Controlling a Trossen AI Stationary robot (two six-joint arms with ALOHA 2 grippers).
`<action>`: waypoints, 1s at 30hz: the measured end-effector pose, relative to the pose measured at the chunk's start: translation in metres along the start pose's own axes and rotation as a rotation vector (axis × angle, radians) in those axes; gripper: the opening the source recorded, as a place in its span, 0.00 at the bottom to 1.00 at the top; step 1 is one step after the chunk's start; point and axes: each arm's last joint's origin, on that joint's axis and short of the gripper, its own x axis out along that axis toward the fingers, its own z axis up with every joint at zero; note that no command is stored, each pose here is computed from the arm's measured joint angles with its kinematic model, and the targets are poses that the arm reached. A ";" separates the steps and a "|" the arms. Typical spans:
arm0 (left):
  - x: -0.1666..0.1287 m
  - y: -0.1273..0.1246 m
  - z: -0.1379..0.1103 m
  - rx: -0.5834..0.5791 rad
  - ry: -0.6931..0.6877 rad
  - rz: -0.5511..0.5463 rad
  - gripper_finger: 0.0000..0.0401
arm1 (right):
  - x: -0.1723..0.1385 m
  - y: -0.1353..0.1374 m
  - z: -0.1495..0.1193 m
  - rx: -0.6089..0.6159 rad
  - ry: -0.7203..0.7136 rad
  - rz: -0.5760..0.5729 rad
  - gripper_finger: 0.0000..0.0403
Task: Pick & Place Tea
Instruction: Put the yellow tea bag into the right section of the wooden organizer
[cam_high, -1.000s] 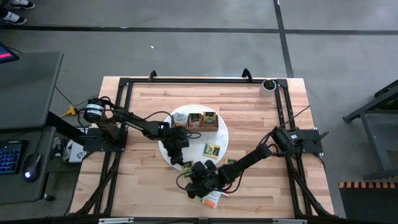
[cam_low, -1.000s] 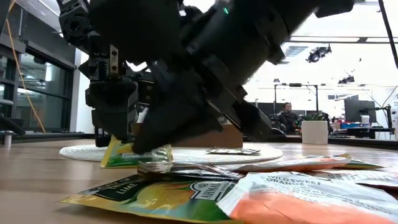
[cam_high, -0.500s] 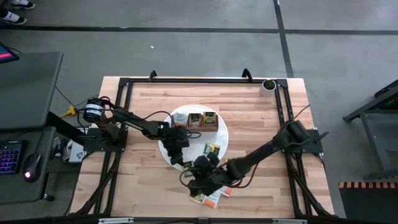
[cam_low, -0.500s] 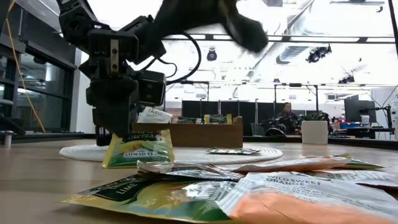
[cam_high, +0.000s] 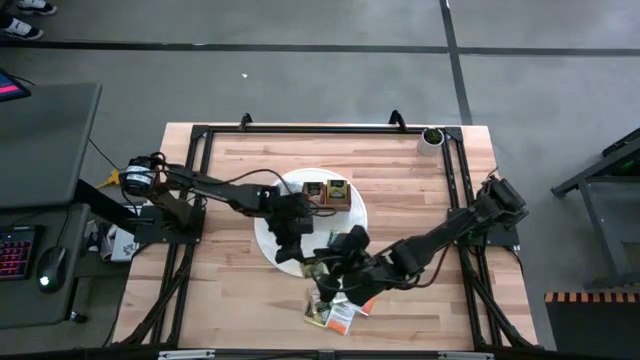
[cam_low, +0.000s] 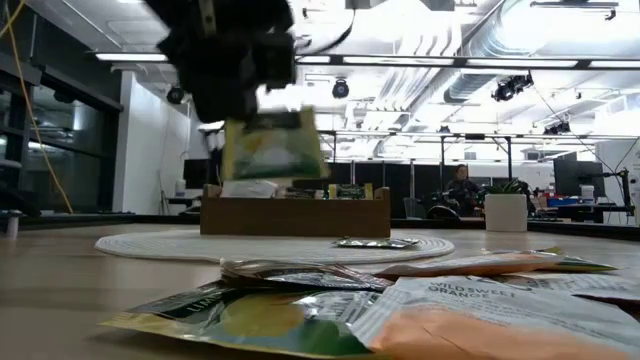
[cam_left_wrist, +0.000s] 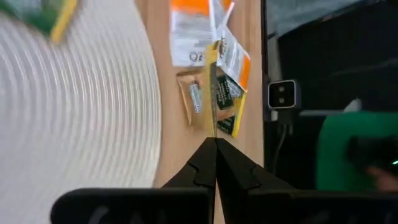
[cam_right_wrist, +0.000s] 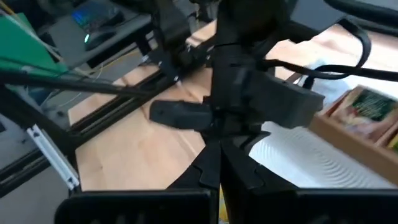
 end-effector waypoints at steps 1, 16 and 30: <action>-0.004 -0.005 0.005 0.030 0.009 0.034 0.00 | -0.002 -0.001 0.002 0.000 -0.014 -0.009 0.00; -0.068 -0.046 0.055 0.352 0.042 0.368 0.00 | -0.037 -0.030 0.024 -0.023 -0.096 -0.209 0.00; -0.108 -0.061 0.072 0.467 0.060 0.545 0.00 | 0.005 -0.074 0.066 -0.121 0.235 -0.142 0.09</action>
